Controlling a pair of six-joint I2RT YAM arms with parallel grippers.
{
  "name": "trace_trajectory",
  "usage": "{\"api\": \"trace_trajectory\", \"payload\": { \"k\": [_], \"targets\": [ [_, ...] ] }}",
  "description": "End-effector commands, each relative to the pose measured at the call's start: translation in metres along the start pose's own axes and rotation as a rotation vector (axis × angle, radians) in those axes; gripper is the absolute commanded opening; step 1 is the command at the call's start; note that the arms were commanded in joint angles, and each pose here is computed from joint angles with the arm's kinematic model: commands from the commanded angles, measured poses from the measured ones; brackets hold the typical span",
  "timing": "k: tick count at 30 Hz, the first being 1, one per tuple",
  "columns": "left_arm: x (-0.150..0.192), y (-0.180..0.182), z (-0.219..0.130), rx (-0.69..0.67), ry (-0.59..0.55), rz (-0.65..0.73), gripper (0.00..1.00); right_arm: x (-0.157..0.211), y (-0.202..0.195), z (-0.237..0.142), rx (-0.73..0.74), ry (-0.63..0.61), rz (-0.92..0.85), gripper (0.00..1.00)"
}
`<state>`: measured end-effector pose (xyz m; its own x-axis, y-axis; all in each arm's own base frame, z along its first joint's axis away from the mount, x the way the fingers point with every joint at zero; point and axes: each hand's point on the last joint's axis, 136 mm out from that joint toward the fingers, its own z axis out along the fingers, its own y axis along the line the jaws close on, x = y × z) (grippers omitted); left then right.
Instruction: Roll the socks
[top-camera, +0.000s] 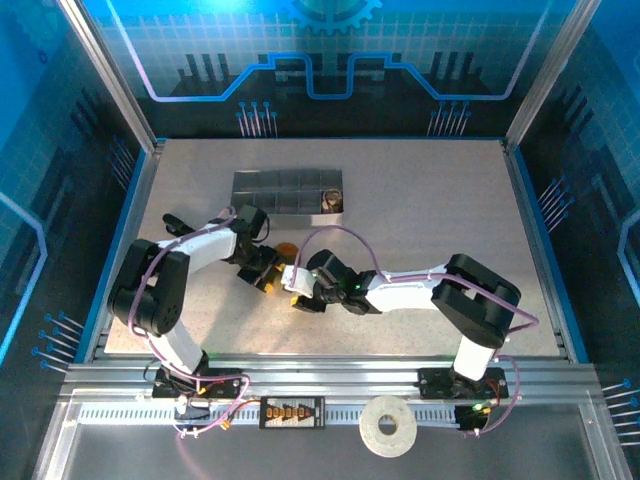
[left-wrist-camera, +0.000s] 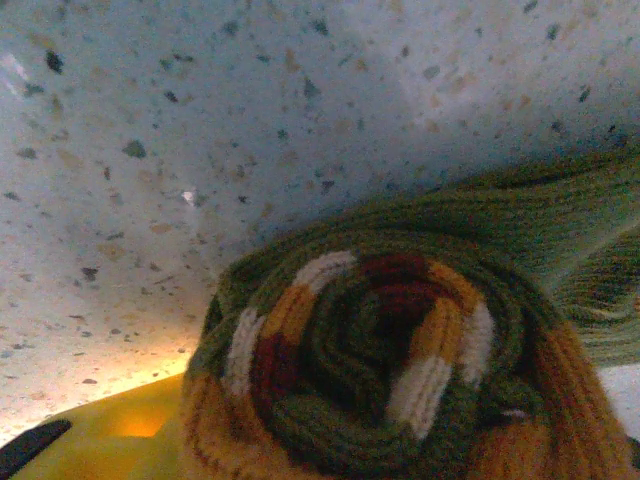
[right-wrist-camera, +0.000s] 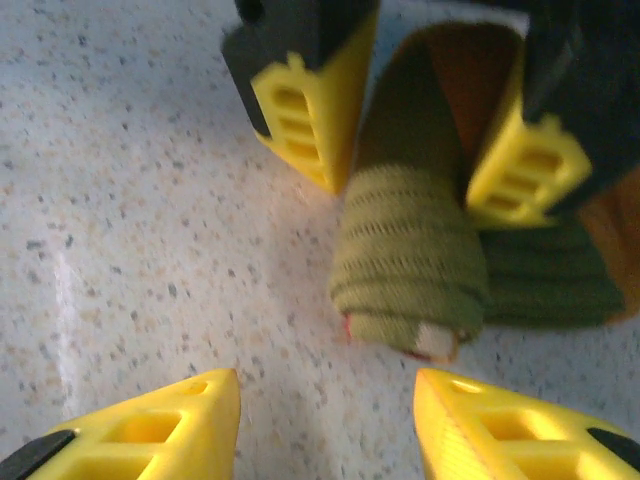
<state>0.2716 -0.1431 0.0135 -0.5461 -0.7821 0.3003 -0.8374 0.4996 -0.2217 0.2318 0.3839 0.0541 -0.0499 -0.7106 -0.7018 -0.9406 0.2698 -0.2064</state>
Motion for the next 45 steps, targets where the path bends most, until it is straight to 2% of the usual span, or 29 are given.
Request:
{"api": "trace_trajectory", "payload": {
  "k": [1, 6, 15, 22, 29, 32, 35, 37, 41, 45],
  "targets": [
    [-0.002, 0.102, 0.014, -0.402, -0.03, -0.097, 0.48, -0.012, -0.005, 0.013, 0.05, 0.013, -0.055, 0.49],
    [-0.002, 0.102, 0.014, -0.397, -0.028, -0.094, 0.44, -0.014, -0.02, 0.027, 0.135, 0.04, -0.052, 0.48],
    [-0.004, 0.1, 0.016, -0.382, -0.027, -0.097, 0.39, -0.004, -0.018, 0.038, 0.137, 0.072, -0.092, 0.48],
    [-0.005, 0.099, 0.015, -0.372, -0.03, -0.093, 0.36, -0.014, -0.03, 0.042, 0.192, 0.067, -0.125, 0.48],
    [-0.006, 0.098, 0.015, -0.358, -0.031, -0.097, 0.34, -0.004, -0.024, 0.055, 0.16, 0.094, -0.138, 0.46],
    [-0.005, 0.095, 0.014, -0.346, -0.024, -0.094, 0.34, 0.001, -0.022, 0.061, 0.15, 0.108, -0.123, 0.41],
    [-0.004, 0.09, 0.011, -0.312, -0.016, -0.092, 0.35, 0.011, -0.021, 0.066, 0.151, 0.143, -0.101, 0.23],
    [-0.002, 0.084, 0.007, -0.273, -0.007, -0.095, 0.38, 0.02, -0.02, 0.069, 0.143, 0.168, -0.086, 0.12],
    [0.003, 0.072, -0.008, -0.176, 0.013, -0.109, 0.49, 0.046, -0.014, 0.071, 0.095, 0.239, -0.018, 0.0],
    [0.003, 0.062, -0.026, -0.079, 0.019, -0.148, 0.6, 0.069, -0.003, 0.07, 0.007, 0.294, 0.056, 0.0]
  ]
}}
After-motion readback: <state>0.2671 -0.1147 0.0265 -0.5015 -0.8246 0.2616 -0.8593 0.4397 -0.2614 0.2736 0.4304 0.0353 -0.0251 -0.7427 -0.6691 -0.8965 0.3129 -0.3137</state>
